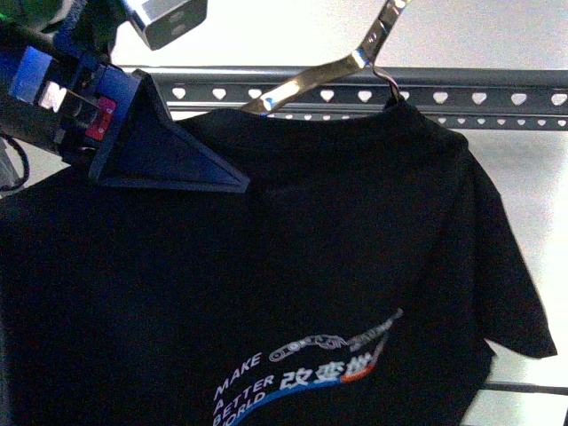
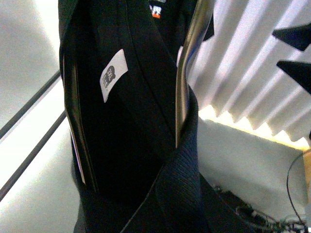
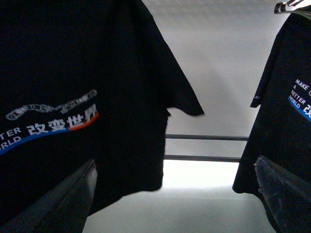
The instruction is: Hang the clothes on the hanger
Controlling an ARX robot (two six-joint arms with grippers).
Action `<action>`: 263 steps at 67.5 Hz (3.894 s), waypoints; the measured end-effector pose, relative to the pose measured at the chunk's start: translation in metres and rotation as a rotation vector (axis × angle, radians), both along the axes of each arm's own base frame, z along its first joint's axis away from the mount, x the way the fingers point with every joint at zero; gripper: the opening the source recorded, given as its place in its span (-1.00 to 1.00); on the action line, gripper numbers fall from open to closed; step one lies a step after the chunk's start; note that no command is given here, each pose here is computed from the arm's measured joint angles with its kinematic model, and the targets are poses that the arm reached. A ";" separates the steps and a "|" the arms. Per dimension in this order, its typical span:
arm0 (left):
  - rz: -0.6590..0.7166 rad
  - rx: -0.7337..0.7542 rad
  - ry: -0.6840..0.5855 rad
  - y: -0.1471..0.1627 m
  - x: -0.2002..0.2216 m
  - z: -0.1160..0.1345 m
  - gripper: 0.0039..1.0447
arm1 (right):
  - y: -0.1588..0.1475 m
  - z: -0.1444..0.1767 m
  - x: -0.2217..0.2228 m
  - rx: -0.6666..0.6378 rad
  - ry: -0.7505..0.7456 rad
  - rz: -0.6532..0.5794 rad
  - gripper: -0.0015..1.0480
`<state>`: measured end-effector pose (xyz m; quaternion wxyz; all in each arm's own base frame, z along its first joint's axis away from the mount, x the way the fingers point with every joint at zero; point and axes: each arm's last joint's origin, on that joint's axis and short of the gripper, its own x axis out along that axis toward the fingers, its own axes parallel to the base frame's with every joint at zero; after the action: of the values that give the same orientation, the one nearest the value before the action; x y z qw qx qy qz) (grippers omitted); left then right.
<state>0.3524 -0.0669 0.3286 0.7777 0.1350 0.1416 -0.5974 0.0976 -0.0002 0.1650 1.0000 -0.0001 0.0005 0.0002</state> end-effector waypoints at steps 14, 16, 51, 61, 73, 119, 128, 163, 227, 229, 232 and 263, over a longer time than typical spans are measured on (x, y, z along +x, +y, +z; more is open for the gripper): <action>-0.148 0.022 0.007 -0.020 0.041 0.004 -0.93 | 0.000 0.000 0.000 0.000 0.000 0.000 0.85; -0.164 0.027 0.005 -0.024 0.045 0.006 -0.93 | 0.000 0.000 0.000 0.000 0.000 0.000 0.85; -0.298 0.065 -0.109 -0.070 0.070 0.030 -0.93 | 0.000 0.000 0.000 0.000 0.000 0.000 0.85; -0.289 0.055 -0.152 -0.069 0.071 0.022 -0.93 | 0.000 0.000 0.000 0.000 0.000 0.000 0.85; -0.281 0.045 -0.147 -0.069 0.070 0.019 -0.93 | 0.000 0.000 0.000 0.000 0.000 0.000 0.85; -0.255 0.031 -0.174 -0.072 0.066 0.026 -0.93 | -0.037 0.047 0.016 -0.067 0.062 0.373 0.85; -0.256 0.029 -0.173 -0.072 0.066 0.026 -0.93 | -0.082 0.108 0.041 -0.203 0.008 0.461 0.85; -0.252 0.029 -0.169 -0.071 0.066 0.026 -0.93 | -0.073 0.208 0.203 -1.051 -0.005 0.855 0.85; -0.254 0.030 -0.168 -0.072 0.066 0.025 -0.93 | -0.069 0.187 0.317 -1.041 0.183 0.790 -0.14; -0.254 0.030 -0.168 -0.072 0.066 0.025 -0.93 | -0.069 0.187 0.317 -1.040 0.181 0.791 -0.21; -0.253 0.031 -0.168 -0.072 0.066 0.025 -0.93 | -0.069 0.187 0.316 -1.043 0.178 0.789 -0.34; -0.265 0.014 -0.185 -0.071 0.064 0.030 -0.27 | -0.078 0.177 0.302 -1.112 0.144 0.818 -0.77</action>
<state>0.4164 -0.1379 0.3584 0.7010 0.2125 0.0544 -0.6786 0.3994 -0.0783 0.3423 0.7685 -0.5126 0.0669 0.3771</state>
